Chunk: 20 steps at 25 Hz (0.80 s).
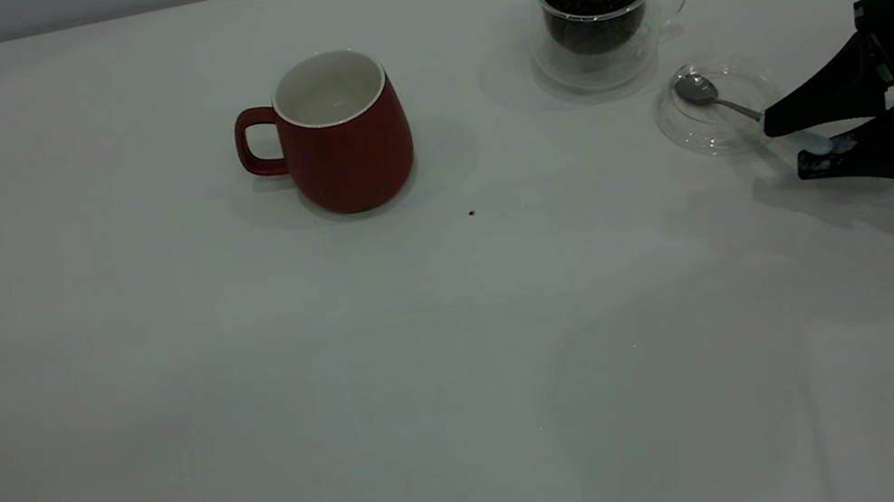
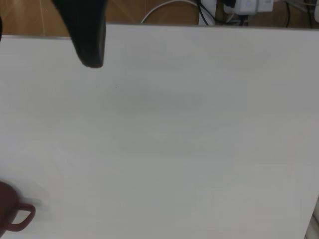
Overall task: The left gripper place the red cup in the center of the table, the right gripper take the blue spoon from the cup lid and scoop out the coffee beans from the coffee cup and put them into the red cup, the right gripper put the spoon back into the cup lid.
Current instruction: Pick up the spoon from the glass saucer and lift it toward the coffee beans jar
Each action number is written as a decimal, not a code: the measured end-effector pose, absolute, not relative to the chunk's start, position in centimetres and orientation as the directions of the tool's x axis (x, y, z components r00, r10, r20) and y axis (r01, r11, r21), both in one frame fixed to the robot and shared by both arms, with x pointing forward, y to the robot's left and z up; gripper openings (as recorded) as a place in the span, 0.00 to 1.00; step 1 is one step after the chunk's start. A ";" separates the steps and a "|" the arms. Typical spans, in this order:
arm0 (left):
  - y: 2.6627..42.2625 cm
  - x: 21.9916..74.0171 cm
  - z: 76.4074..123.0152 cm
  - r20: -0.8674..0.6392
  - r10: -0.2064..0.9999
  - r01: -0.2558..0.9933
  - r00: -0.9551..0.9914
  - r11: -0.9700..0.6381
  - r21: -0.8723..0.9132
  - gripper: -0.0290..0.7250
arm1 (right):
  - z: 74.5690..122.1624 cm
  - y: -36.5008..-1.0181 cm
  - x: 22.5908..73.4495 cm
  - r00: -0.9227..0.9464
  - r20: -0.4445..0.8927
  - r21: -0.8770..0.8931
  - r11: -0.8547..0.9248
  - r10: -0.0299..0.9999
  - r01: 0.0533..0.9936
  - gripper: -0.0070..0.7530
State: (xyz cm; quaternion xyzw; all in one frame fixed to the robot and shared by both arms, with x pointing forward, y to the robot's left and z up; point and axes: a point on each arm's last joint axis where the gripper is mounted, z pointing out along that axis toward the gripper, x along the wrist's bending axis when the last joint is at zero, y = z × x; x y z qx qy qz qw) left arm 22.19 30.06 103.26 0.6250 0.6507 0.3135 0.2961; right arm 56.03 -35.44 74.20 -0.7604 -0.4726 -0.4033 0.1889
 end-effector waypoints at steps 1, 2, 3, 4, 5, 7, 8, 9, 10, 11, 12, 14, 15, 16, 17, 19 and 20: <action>30.1 22.2 103.3 0.006 0.999 0.628 -0.043 0.022 0.778 0.66 | 74.2 -35.4 56.0 0.228 0.792 0.094 -0.482 0.566 0.871 0.63; 30.1 22.2 103.3 0.005 0.999 0.628 -0.044 0.024 0.778 0.66 | 74.2 -35.4 56.0 0.227 0.792 0.094 -0.481 0.567 0.872 0.62; 30.1 22.2 103.3 0.005 0.999 0.628 -0.044 0.024 0.778 0.66 | 74.2 -35.4 56.0 0.227 0.792 0.094 -0.480 0.567 0.872 0.61; 30.1 22.2 103.3 0.005 0.999 0.628 -0.044 0.024 0.778 0.66 | 74.2 -35.4 56.0 0.226 0.792 0.094 -0.479 0.567 0.873 0.61; 30.1 22.2 103.3 0.005 0.999 0.628 -0.044 0.024 0.778 0.66 | 74.2 -35.4 56.0 0.226 0.792 0.094 -0.479 0.568 0.873 0.60; 30.1 22.2 103.3 0.005 0.999 0.628 -0.044 0.024 0.778 0.66 | 74.2 -35.4 56.0 0.227 0.791 0.094 -0.479 0.568 0.873 0.58; 30.1 22.2 103.3 0.005 0.999 0.628 -0.044 0.024 0.778 0.66 | 74.2 -35.4 56.0 0.227 0.791 0.094 -0.479 0.568 0.873 0.58; 30.1 22.2 103.3 0.005 0.999 0.628 -0.044 0.024 0.778 0.66 | 74.2 -35.4 56.0 0.228 0.790 0.094 -0.479 0.570 0.873 0.58; 30.1 22.2 103.3 0.005 0.999 0.628 -0.044 0.024 0.778 0.66 | 74.2 -35.4 56.0 0.227 0.788 0.094 -0.477 0.572 0.874 0.59; 30.1 22.2 103.3 0.005 0.999 0.628 -0.044 0.024 0.778 0.66 | 74.1 -35.4 56.0 0.233 0.784 0.091 -0.478 0.575 0.874 0.59; 30.1 22.2 103.3 0.005 0.999 0.628 -0.044 0.024 0.778 0.66 | 74.0 -35.3 56.0 0.237 0.779 0.089 -0.477 0.580 0.874 0.60; 30.1 22.2 103.3 0.005 0.999 0.628 -0.044 0.024 0.778 0.66 | 74.0 -35.2 56.0 0.248 0.774 0.081 -0.481 0.582 0.873 0.63; 30.1 22.2 103.3 0.005 0.999 0.628 -0.044 0.024 0.778 0.66 | 74.0 -35.2 56.1 0.255 0.773 0.078 -0.487 0.580 0.870 0.64; 30.1 22.2 103.3 0.005 0.999 0.628 -0.044 0.024 0.778 0.66 | 74.0 -35.3 56.1 0.263 0.774 0.076 -0.496 0.576 0.865 0.64; 30.1 22.2 103.3 0.005 0.999 0.628 -0.044 0.024 0.778 0.66 | 74.0 -35.3 56.1 0.270 0.774 0.074 -0.506 0.573 0.860 0.65; 30.1 22.2 103.3 0.005 0.999 0.628 -0.044 0.024 0.778 0.66 | 73.9 -35.2 55.9 0.282 0.774 0.065 -0.514 0.567 0.855 0.65; 30.1 22.2 103.3 0.005 0.999 0.628 -0.044 0.024 0.778 0.66 | 73.9 -35.2 55.8 0.286 0.774 0.060 -0.514 0.565 0.856 0.65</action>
